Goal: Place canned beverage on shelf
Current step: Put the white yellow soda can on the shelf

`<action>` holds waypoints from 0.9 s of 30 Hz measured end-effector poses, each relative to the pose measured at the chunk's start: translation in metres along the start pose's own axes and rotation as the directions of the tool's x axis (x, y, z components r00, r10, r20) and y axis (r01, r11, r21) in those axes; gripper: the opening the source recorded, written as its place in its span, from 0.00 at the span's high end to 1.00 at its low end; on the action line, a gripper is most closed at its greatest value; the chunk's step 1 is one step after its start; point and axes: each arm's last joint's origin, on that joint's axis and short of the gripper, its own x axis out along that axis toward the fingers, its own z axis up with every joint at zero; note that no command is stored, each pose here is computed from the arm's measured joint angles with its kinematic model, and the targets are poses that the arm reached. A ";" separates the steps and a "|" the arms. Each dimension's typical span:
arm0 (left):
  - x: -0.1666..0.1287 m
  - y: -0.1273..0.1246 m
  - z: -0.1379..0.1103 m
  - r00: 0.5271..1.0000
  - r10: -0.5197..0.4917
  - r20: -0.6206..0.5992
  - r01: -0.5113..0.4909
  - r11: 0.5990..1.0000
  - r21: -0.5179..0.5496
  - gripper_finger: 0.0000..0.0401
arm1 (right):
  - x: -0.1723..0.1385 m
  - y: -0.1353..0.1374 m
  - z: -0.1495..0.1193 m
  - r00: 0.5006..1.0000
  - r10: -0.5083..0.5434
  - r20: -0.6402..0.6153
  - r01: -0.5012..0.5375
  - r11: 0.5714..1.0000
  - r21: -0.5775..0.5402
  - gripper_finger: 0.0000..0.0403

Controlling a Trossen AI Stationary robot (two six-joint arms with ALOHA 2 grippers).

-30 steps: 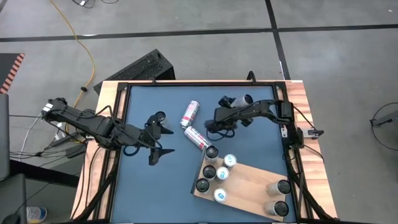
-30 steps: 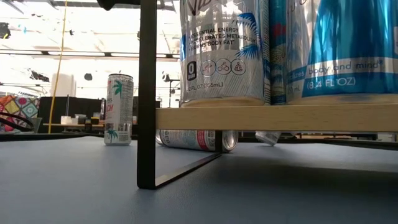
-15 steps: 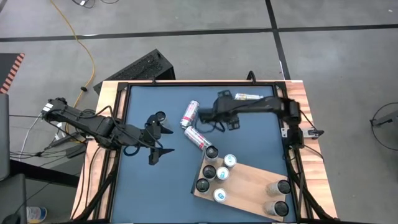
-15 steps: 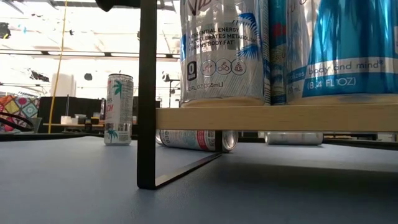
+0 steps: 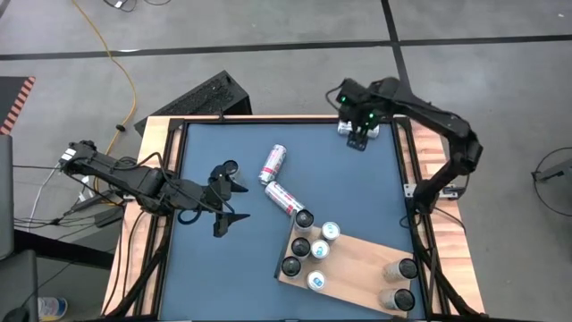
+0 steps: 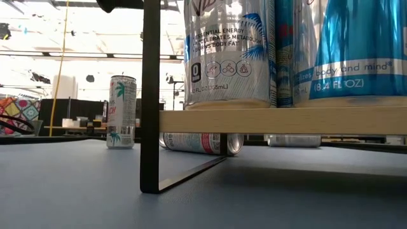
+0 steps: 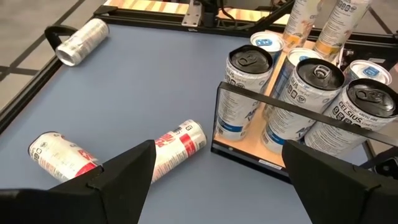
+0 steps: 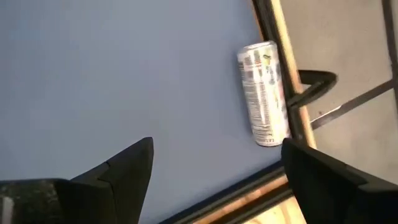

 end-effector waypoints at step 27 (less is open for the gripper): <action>0.002 0.005 0.001 0.999 0.036 0.002 -0.036 0.999 0.019 0.16 | 0.103 -0.135 0.003 0.984 0.038 -0.174 -0.037 0.999 0.009 0.17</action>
